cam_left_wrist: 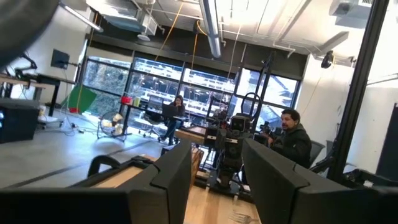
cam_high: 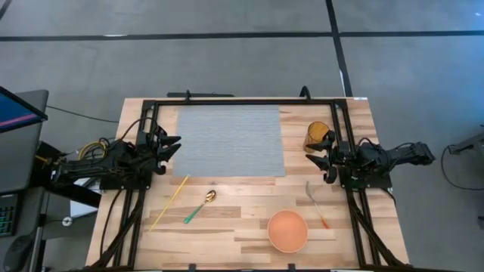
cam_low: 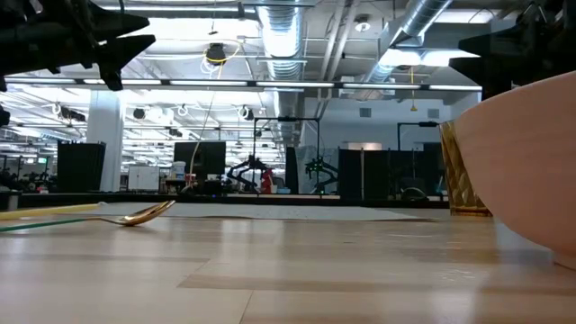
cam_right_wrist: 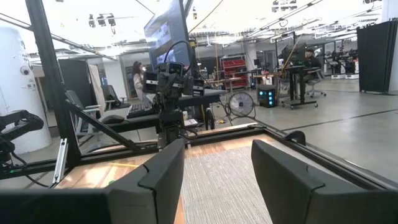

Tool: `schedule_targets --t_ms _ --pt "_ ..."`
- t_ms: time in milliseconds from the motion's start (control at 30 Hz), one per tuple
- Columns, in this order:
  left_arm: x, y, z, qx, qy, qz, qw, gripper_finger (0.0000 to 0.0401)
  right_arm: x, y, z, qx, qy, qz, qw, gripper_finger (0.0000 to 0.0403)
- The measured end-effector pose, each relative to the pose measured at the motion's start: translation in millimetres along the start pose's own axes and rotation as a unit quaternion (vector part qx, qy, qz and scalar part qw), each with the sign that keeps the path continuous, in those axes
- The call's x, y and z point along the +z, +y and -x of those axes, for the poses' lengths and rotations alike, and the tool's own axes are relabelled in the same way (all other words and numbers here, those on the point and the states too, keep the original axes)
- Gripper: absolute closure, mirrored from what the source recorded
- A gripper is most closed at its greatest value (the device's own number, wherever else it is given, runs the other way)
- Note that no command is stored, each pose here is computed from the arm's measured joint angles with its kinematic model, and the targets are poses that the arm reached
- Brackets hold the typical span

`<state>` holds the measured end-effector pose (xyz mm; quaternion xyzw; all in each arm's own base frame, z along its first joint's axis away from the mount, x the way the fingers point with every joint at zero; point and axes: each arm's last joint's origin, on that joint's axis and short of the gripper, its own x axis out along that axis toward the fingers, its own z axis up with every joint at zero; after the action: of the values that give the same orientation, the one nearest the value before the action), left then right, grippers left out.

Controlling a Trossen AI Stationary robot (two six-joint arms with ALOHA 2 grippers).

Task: Pick & Place Utensil
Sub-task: Put the orange bowl on the gray mat

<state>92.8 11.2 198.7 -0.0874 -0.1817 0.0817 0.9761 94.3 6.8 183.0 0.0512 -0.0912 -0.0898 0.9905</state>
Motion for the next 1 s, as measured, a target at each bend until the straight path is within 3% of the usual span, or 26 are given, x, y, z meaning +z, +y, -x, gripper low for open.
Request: schedule_targets --t_ms 100,367,567,667,833,1000 --pt "1 0 0 -0.001 -0.003 -0.02 1.0 0.0256 0 0 0 0.0 0.0 0.0 1.0 0.0221" --pt "1 0 0 -0.002 -0.003 -0.008 1.0 0.0256 1 0 0 0.0 -0.003 -0.002 1.0 0.0221" --pt "1 0 0 -0.004 -0.003 0.011 1.0 0.0256 12 0 1 0.008 -0.059 -0.093 0.994 0.0221" --pt "1 0 0 -0.004 -0.002 0.03 1.0 0.0256 18 0 2 0.008 -0.091 -0.108 0.99 0.0221" --pt "-4 0 -3 -0.005 0.018 0.03 0.999 0.0256 20 -2 2 -0.036 -0.103 -0.071 0.992 0.0221" --pt "6 -3 -10 -0.005 0.023 0.049 0.999 0.0256 26 -10 5 -0.166 -0.131 -0.061 0.976 0.0221"
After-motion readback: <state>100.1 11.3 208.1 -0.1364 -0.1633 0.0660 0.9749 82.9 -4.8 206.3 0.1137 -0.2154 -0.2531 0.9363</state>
